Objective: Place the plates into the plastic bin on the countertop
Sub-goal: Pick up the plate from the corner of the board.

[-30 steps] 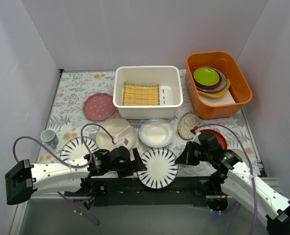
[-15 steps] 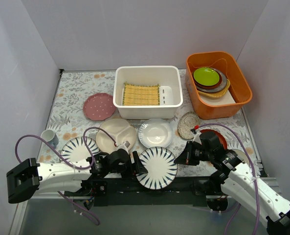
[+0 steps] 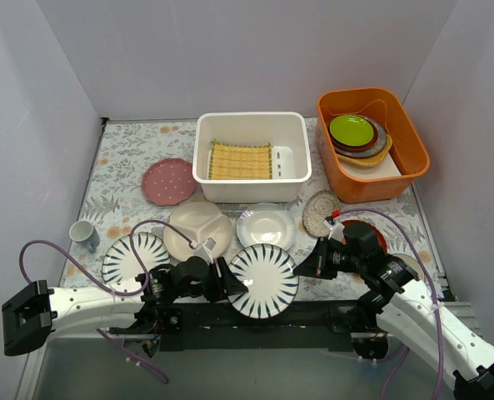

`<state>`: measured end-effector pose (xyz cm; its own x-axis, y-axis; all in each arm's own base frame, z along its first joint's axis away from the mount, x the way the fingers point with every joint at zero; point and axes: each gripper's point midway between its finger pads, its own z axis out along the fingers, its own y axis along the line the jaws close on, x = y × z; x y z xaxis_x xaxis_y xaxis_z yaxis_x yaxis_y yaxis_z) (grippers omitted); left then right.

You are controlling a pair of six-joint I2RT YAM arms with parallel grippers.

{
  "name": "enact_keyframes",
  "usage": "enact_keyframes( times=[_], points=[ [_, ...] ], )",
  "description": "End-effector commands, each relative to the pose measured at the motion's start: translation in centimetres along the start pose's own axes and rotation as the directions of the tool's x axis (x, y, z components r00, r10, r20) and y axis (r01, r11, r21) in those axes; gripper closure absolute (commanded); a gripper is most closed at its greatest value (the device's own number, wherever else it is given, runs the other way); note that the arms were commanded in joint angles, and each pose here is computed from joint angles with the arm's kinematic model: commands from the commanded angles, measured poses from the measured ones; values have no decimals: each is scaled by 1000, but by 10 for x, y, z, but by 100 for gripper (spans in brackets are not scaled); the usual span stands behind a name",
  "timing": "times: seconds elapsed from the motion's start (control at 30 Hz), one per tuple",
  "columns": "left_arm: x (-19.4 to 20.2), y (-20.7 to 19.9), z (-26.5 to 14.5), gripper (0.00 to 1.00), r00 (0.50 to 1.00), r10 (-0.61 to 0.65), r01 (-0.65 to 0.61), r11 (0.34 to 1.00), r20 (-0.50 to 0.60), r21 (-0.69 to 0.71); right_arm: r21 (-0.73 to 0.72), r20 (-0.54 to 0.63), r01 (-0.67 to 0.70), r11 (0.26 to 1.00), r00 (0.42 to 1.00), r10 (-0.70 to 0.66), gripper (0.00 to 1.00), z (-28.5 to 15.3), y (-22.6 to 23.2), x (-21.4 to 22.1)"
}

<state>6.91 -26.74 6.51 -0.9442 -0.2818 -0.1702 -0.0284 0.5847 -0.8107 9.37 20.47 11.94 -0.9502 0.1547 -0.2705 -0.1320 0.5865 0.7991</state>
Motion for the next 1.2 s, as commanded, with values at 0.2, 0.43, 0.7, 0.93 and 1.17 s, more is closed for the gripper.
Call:
enact_keyframes(
  times=[0.2, 0.43, 0.7, 0.93, 1.17],
  points=[
    [-6, -40, 3, 100, 998, -67, 67, 997, 3, 49, -210, 31, 62, 976, 998, -57, 99, -12, 53, -11],
    [-19, -56, -12, 100, 996, -68, 62, 993, 60, 97, -204, 40, 62, 977, 998, -55, 99, -11, 49, -11],
    [-28, -59, -24, 100, 994, -34, 28, 998, 106, 59, -223, 63, 83, 971, 996, -71, 79, -14, 57, -15],
    [-31, -60, -28, 100, 992, -42, 34, 997, 122, 68, -219, 86, 106, 970, 992, -88, 37, -19, 62, -20],
    [-37, -64, -34, 100, 989, -27, 19, 998, 149, 55, -164, 96, 105, 981, 991, -90, 8, -21, 55, -22]
  ],
)
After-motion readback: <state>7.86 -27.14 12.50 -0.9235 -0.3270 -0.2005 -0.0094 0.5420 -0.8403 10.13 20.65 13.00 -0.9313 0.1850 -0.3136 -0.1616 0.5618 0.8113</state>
